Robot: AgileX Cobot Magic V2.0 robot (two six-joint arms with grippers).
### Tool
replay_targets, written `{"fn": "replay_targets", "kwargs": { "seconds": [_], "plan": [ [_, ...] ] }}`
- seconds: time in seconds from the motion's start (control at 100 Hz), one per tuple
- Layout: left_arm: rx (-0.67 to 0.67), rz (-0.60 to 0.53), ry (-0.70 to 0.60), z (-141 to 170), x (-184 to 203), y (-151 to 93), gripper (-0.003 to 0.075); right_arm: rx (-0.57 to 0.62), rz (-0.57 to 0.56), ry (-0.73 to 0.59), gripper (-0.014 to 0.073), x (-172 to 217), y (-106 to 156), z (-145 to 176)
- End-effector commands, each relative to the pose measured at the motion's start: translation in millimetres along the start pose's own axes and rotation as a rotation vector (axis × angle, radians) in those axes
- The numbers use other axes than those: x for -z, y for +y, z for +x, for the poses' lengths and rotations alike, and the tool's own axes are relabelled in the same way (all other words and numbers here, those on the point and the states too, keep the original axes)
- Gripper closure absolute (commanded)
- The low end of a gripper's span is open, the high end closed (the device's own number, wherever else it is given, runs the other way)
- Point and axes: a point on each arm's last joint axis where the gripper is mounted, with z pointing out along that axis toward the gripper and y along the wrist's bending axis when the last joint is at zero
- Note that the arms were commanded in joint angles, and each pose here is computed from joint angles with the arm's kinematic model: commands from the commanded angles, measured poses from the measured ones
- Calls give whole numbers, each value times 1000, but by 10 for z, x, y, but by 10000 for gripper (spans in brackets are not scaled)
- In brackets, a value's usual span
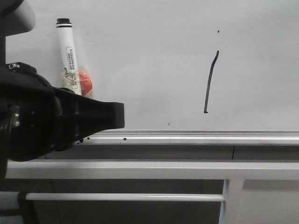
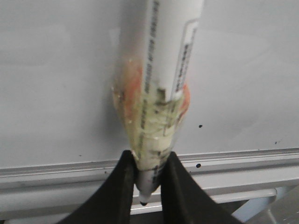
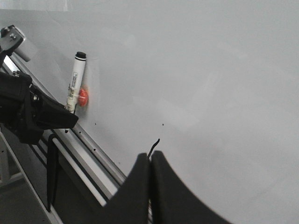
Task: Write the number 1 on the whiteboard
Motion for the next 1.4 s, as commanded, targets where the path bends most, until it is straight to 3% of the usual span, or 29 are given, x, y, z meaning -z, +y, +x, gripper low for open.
{"fn": "replay_targets", "kwargs": {
  "seconds": [0.0, 0.58, 0.65, 0.82, 0.93, 1.39],
  "plan": [
    [15, 5, -101, -175, 0, -31, 740, 9, 38, -102, 647, 24, -52, -150],
    [16, -3, -114, -189, -1, -22, 733, 9, 38, -102, 648, 24, -52, -150],
    [16, -4, -116, -190, -1, -21, 689, 9, 38, -102, 648, 24, -52, -150],
    [16, -11, -129, -202, 0, -15, 480, 9, 38, -102, 648, 24, -52, -150],
    [16, -11, -129, -202, 0, -15, 389, 9, 38, -102, 648, 24, -52, -150],
    [-64, 13, -193, -197, 116, -106, 379, 9, 38, -102, 648, 24, -52, -150]
  ]
}}
